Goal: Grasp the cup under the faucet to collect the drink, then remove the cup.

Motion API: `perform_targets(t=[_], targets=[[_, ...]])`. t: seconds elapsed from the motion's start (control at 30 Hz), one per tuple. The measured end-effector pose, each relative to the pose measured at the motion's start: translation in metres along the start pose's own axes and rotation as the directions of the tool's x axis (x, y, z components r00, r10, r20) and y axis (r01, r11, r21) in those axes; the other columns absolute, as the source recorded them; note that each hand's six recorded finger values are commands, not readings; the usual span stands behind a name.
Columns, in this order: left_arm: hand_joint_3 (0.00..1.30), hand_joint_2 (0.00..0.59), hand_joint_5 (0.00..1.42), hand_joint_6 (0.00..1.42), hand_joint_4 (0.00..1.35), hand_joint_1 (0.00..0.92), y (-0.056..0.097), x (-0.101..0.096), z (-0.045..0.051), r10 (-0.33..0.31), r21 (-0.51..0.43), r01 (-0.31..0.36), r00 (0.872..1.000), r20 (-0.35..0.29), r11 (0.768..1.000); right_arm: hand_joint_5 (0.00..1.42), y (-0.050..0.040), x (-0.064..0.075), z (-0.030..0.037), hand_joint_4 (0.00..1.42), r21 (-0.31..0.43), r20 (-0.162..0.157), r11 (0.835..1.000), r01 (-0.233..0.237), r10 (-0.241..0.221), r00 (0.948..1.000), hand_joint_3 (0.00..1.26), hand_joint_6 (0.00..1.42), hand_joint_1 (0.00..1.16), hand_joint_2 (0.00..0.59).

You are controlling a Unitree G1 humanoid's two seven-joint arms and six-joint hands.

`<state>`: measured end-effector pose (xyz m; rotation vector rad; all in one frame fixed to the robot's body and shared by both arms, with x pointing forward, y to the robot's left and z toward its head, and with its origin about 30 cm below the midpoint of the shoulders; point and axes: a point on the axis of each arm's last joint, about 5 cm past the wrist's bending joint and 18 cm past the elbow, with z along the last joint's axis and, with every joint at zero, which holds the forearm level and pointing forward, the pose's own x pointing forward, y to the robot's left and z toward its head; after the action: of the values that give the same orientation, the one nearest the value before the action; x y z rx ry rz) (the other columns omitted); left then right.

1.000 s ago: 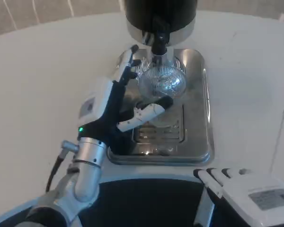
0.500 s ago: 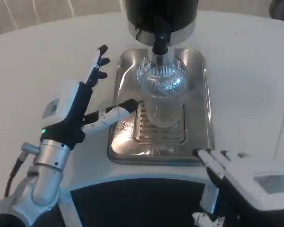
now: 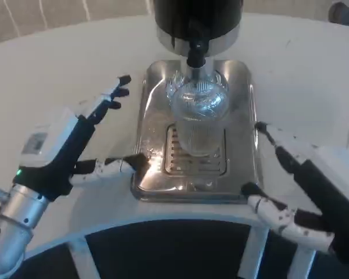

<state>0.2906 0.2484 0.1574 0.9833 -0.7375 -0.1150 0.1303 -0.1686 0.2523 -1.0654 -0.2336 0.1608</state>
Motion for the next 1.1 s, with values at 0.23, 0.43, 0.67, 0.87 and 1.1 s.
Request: perform_targets(t=[0.23, 0.43, 0.67, 0.87, 1.1], targets=[[0.11, 0.080, 0.21, 0.24, 0.12, 0.082, 0.006, -0.020, 0.0014, -0.114, 0.075, 0.110, 0.992, 0.061, 0.991, 0.00, -0.0074, 0.018, -0.0133, 0.00, 0.216, -0.006, 0.976, 0.013, -0.012, 0.9999, 0.00, 0.00, 0.22, 0.495], [0.10, 0.081, 0.18, 0.22, 0.10, 0.082, 0.009, -0.037, 0.0050, -0.178, 0.093, 0.171, 0.981, 0.080, 0.981, 0.00, -0.0098, 0.036, -0.0129, 0.00, 0.305, 0.041, 0.952, 0.023, -0.037, 0.9984, 0.00, 0.00, 0.21, 0.498], [0.09, 0.079, 0.17, 0.22, 0.09, 0.082, 0.014, -0.044, 0.0096, -0.209, 0.107, 0.198, 0.973, 0.099, 0.974, 0.00, -0.0108, 0.053, -0.0040, 0.00, 0.355, 0.104, 0.935, 0.009, -0.049, 0.9934, 0.00, 0.00, 0.21, 0.498], [0.09, 0.077, 0.17, 0.22, 0.08, 0.082, 0.016, -0.052, 0.0111, -0.229, 0.111, 0.219, 0.969, 0.089, 0.969, 0.00, -0.0139, 0.059, 0.0060, 0.00, 0.368, 0.164, 0.930, -0.018, -0.046, 0.9853, 0.00, 0.00, 0.21, 0.498], [0.09, 0.078, 0.17, 0.21, 0.08, 0.078, 0.020, -0.056, 0.0123, -0.230, 0.121, 0.221, 0.970, 0.072, 0.968, 0.00, -0.0178, 0.070, 0.0087, 0.00, 0.387, 0.200, 0.922, -0.007, -0.077, 0.9767, 0.00, 0.00, 0.21, 0.499]])
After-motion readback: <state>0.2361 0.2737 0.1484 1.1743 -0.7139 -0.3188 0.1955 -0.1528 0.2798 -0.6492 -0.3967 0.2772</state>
